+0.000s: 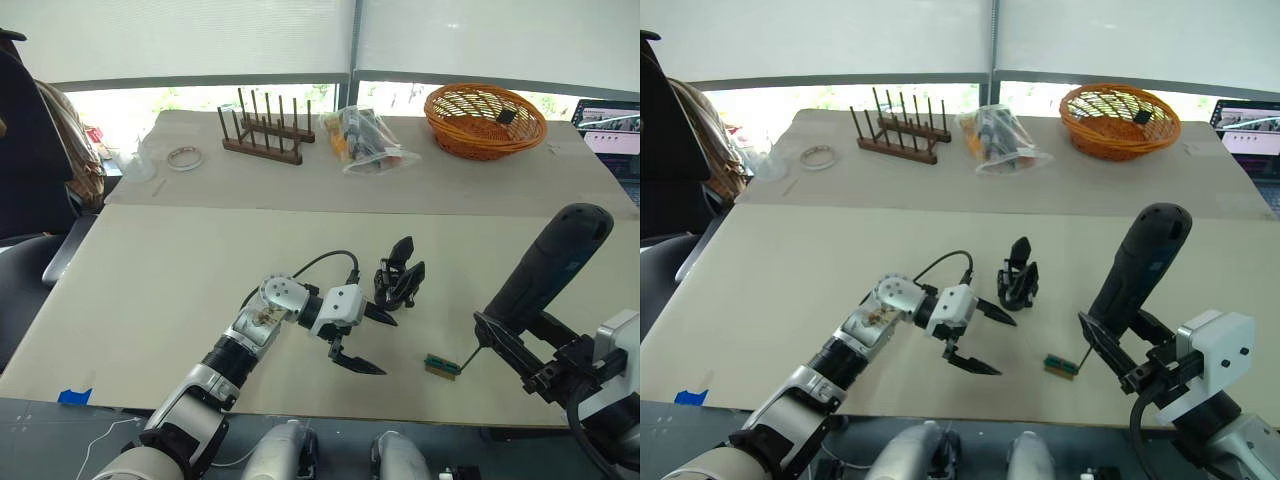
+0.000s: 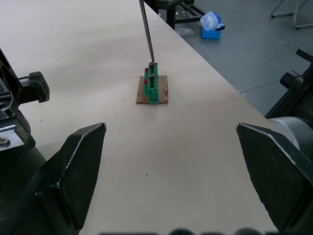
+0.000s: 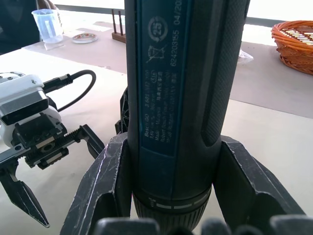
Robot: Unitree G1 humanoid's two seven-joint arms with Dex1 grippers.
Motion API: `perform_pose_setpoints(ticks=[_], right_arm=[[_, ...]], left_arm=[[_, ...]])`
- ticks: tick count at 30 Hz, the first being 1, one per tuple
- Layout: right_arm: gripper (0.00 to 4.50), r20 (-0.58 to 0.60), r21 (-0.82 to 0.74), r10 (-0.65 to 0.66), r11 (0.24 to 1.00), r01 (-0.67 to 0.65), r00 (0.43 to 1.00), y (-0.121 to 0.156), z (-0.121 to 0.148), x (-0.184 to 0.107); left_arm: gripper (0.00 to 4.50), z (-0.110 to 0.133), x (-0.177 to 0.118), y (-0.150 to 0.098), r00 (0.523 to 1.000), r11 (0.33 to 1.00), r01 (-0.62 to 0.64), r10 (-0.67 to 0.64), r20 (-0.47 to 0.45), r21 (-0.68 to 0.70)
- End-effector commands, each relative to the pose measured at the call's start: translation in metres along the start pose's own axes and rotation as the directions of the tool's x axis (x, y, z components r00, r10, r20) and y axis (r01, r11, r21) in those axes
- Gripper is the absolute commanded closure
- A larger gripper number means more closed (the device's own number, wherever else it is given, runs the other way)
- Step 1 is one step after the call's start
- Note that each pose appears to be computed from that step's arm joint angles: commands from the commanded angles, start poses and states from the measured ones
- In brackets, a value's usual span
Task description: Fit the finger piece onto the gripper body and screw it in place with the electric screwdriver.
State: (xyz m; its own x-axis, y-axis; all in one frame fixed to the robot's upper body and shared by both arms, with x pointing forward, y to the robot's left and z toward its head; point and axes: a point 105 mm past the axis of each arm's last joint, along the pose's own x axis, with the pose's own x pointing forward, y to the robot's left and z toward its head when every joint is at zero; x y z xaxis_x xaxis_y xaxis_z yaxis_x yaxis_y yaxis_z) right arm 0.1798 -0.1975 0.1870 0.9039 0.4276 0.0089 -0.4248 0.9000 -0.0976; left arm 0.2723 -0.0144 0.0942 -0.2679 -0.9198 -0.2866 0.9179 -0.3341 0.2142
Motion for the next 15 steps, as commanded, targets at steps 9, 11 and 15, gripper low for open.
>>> perform_pose_setpoints(ticks=[9, 11, 15], right_arm=[[2.57, 0.069, -0.040, 0.032, 0.999, -0.029, 0.997, 0.0107, 0.0203, 0.0047], [2.57, 0.067, -0.039, 0.034, 0.999, -0.031, 0.997, 0.0112, 0.0206, 0.0054], [2.57, 0.063, -0.035, 0.035, 0.999, -0.033, 0.997, 0.0106, 0.0207, 0.0060]], left_arm=[[0.00, 0.0115, 0.0008, 0.0036, 1.000, 0.999, 0.002, -0.003, 0.013, 0.049], [0.00, 0.0114, 0.0006, 0.0037, 1.000, 0.999, 0.001, -0.002, 0.013, 0.049], [0.00, 0.0111, 0.0002, 0.0038, 1.000, 0.999, 0.000, -0.001, 0.012, 0.048]])
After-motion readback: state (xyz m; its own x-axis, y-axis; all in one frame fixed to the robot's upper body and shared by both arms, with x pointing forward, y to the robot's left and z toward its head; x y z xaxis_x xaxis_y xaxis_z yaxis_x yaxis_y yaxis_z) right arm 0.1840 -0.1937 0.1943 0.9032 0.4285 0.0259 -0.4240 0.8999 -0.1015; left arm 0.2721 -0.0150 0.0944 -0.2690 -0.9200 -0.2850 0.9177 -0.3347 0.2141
